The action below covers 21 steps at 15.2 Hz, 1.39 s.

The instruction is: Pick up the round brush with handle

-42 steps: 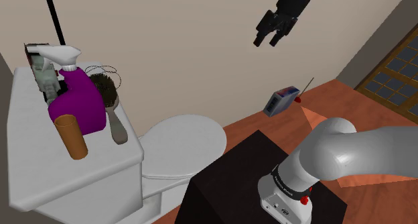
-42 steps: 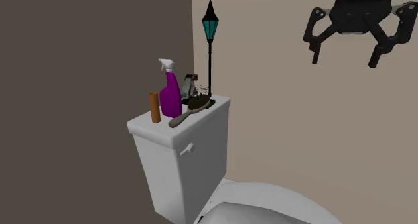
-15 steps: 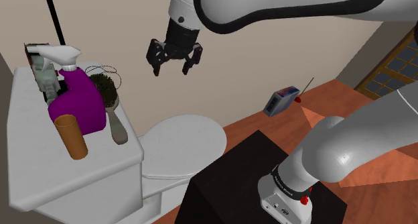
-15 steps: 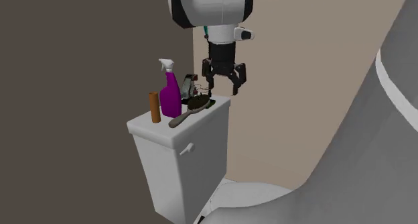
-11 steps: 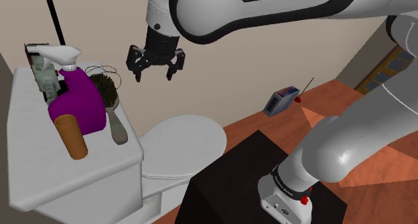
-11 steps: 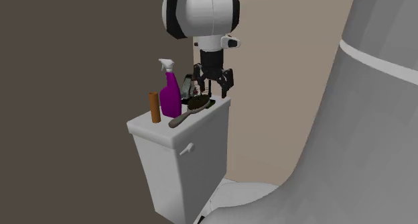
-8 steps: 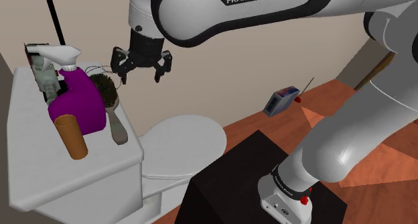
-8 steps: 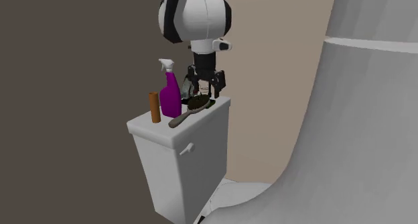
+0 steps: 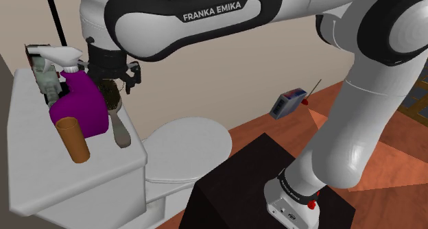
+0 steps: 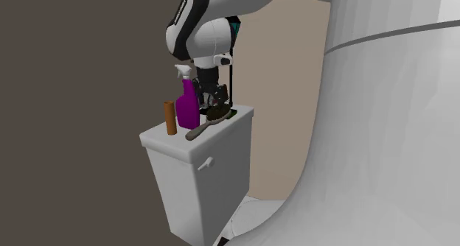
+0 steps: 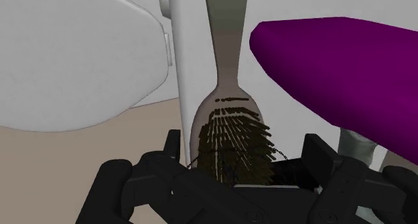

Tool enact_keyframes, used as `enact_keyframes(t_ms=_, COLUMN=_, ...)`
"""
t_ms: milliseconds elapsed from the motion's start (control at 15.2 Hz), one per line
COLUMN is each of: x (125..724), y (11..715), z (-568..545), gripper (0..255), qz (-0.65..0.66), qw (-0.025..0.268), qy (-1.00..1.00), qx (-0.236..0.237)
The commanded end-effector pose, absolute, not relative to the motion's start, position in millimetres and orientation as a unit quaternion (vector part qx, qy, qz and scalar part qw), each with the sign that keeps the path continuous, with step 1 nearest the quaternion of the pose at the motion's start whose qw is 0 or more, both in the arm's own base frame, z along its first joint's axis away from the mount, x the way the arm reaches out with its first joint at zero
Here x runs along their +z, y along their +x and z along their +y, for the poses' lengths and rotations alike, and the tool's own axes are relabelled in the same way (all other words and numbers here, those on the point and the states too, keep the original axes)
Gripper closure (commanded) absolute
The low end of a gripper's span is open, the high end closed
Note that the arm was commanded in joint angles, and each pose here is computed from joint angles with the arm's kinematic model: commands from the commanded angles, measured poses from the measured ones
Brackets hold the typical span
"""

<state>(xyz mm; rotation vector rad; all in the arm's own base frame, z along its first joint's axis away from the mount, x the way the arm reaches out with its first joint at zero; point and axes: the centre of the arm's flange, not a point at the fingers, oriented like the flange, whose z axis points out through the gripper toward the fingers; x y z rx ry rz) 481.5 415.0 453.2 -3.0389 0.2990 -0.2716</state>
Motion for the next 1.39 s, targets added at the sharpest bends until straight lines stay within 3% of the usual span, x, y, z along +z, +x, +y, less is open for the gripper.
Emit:
enact_keyframes(t_ms=0, x=442, y=484, z=420, gripper=0, qz=0.099, qw=0.038, qy=-0.99, qx=-0.089)
enact_keyframes(t_ms=462, x=413, y=484, z=420, gripper=0, qz=0.099, qw=0.038, qy=-0.99, qx=-0.089)
enact_keyframes(t_ms=528, x=413, y=485, z=420, gripper=255, qz=0.099, qw=0.038, qy=-0.99, qx=-0.089)
enact_keyframes(t_ms=1320, x=429, y=484, z=420, gripper=255, qz=0.099, qw=0.038, qy=-0.99, qx=-0.089)
